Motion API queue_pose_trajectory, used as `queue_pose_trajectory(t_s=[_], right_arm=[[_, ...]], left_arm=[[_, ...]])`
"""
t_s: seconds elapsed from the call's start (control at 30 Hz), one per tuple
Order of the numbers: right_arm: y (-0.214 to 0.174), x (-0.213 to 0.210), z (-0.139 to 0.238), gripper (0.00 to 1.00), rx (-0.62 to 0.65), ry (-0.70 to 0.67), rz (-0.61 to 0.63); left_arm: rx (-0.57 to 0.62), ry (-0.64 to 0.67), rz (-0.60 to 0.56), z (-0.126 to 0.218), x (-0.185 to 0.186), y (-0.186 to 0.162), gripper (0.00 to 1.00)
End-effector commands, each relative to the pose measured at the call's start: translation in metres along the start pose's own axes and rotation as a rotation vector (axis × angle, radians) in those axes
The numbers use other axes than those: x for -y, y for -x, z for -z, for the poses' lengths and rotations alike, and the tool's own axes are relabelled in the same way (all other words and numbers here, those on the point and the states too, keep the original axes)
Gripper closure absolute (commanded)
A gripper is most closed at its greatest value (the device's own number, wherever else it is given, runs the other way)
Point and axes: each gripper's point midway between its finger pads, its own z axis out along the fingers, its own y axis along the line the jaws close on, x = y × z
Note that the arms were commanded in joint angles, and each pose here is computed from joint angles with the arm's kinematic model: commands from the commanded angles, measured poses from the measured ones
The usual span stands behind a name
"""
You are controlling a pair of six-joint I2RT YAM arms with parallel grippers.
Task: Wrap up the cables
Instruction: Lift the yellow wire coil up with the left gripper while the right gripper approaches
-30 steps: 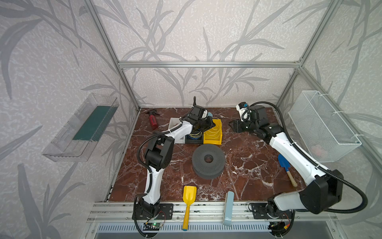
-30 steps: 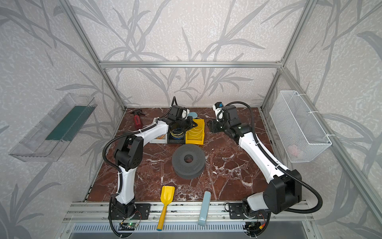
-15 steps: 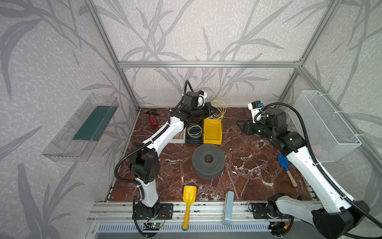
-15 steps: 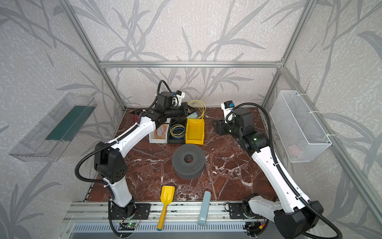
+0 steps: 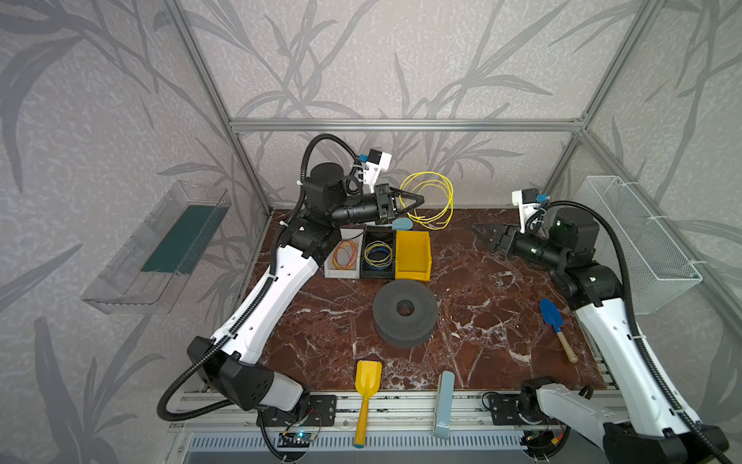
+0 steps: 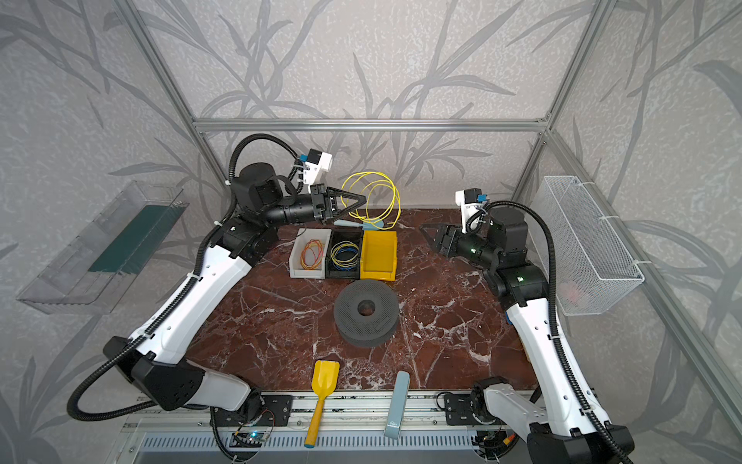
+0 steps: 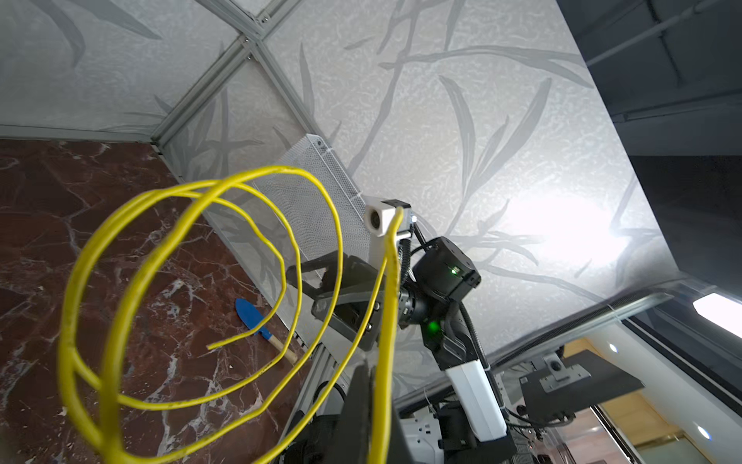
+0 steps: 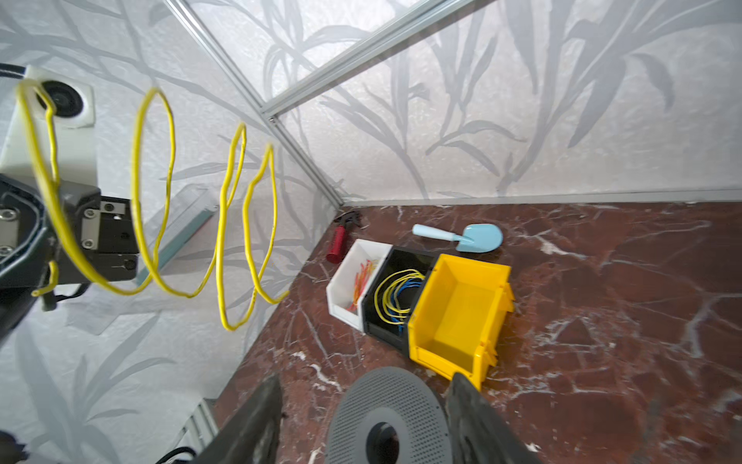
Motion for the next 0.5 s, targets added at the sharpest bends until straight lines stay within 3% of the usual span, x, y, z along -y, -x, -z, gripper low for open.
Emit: queue_pose_trajectory(t_s=[0.0, 0.27, 0.47], right_arm=[[0.009, -0.04, 0.004, 0.31, 0.016, 0.224, -0.024], [0.019, -0.082, 0.004, 0.25, 0.003, 0.44, -0.022], [0.003, -0.072, -0.013, 0.3, -0.024, 0.384, -0.005]], left_arm=[[-0.065, -0.062, -0.004, 0.011, 0.02, -0.019, 1.0], [-0.086, 0.003, -0.033, 0.024, 0.016, -0.038, 1.0], [-0.093, -0.002, -0.034, 0.024, 0.016, -0.039, 1.0]])
